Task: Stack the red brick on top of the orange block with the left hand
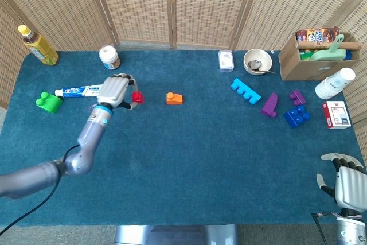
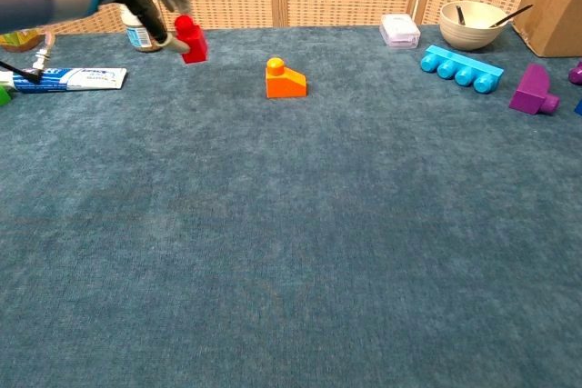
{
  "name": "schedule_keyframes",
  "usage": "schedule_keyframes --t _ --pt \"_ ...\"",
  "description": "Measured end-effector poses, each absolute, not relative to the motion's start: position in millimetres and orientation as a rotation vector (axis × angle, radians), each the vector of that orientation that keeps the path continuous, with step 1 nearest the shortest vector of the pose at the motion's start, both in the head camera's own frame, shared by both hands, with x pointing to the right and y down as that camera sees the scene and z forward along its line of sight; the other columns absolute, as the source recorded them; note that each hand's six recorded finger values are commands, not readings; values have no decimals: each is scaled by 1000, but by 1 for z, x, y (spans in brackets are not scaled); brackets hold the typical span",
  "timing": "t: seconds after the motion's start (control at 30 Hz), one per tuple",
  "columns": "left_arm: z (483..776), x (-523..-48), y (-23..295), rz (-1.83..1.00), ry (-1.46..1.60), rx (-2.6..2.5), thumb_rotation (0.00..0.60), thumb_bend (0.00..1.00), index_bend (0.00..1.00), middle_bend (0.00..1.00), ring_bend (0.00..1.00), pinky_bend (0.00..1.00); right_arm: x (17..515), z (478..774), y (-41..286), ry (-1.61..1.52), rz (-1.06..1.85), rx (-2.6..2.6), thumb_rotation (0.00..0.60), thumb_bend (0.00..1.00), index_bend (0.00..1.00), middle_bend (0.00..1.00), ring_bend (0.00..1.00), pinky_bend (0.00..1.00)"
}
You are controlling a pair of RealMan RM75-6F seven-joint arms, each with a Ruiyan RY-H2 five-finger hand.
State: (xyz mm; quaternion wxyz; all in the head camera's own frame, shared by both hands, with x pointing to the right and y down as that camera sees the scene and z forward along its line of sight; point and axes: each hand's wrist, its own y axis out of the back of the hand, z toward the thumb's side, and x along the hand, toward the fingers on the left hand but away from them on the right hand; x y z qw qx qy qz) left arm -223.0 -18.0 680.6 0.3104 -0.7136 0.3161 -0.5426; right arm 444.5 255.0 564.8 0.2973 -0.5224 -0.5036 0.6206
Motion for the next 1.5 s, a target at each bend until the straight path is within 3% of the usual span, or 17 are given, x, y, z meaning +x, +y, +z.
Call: schedule_keyframes --t 0.67,1.5 --pt "704 -145 -38 -1426 846 -1922 568 359 546 307 212 219 465 564 265 -1372 1700 -1362 600 269 372 356 252 221" --pt "705 -122 -50 -1470 758 -1865 570 355 537 303 207 210 476 561 272 -1398 1712 -1334 600 268 372 356 252 221"
